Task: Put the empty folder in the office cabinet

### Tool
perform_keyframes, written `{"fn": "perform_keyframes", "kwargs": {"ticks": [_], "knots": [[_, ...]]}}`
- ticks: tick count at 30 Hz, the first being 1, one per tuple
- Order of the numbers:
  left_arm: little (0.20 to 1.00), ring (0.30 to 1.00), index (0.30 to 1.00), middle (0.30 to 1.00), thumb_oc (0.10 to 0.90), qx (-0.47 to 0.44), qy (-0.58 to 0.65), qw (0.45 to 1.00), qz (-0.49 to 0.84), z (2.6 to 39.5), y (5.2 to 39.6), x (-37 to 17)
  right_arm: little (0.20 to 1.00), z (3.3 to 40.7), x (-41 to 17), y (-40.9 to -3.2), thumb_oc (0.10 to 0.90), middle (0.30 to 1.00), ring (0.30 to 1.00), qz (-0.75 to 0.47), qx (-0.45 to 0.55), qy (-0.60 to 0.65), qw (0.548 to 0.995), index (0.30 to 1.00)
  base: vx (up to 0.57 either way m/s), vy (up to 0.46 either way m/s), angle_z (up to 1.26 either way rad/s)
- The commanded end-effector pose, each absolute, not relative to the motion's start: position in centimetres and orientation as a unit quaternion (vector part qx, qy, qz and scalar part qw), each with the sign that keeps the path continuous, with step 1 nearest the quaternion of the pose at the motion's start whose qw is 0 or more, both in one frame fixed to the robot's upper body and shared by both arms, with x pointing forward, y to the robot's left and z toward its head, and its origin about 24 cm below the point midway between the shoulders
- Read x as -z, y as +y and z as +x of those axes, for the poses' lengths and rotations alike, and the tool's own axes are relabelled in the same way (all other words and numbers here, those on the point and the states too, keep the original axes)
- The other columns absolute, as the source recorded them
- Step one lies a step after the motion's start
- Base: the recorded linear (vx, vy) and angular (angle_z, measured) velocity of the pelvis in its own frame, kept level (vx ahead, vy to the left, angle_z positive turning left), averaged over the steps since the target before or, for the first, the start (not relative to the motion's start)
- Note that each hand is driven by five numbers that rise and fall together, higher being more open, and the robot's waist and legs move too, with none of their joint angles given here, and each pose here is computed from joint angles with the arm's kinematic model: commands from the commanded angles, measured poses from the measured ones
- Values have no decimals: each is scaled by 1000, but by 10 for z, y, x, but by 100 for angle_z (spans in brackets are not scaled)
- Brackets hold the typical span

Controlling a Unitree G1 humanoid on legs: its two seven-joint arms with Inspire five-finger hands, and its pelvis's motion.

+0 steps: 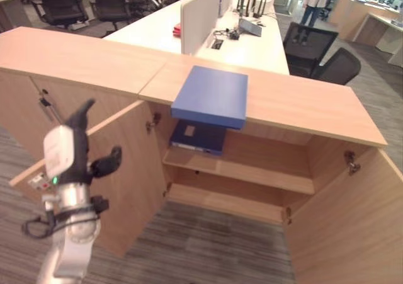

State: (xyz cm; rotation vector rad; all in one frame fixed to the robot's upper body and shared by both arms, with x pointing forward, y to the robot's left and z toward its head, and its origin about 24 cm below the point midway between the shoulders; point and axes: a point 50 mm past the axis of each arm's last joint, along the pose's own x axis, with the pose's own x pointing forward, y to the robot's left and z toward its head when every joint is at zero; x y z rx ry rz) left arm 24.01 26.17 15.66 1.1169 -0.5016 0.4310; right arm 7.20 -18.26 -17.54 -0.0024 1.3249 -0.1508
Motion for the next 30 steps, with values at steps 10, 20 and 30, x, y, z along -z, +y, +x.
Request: {"fn": "perform_keyframes", "kwargs": {"ticks": [10, 20, 30], "knots": [[900, 900, 900, 900, 800, -119, -434, 655, 607, 266, 204, -234, 900, 73, 173, -200, 800, 900, 900, -68, 37, 619, 782, 900, 20, 12, -19], [900, 900, 900, 900, 800, -106, -409, 648, 634, 280, 204, -233, 900, 66, 174, -206, 800, 900, 900, -67, 42, 630, 773, 900, 7, 0, -5], [900, 900, 900, 900, 800, -127, -314, 689, 641, 299, 228, -209, 900, 66, 173, -210, 800, 900, 900, -58, 48, 632, 771, 900, -3, -1, -4]]}}
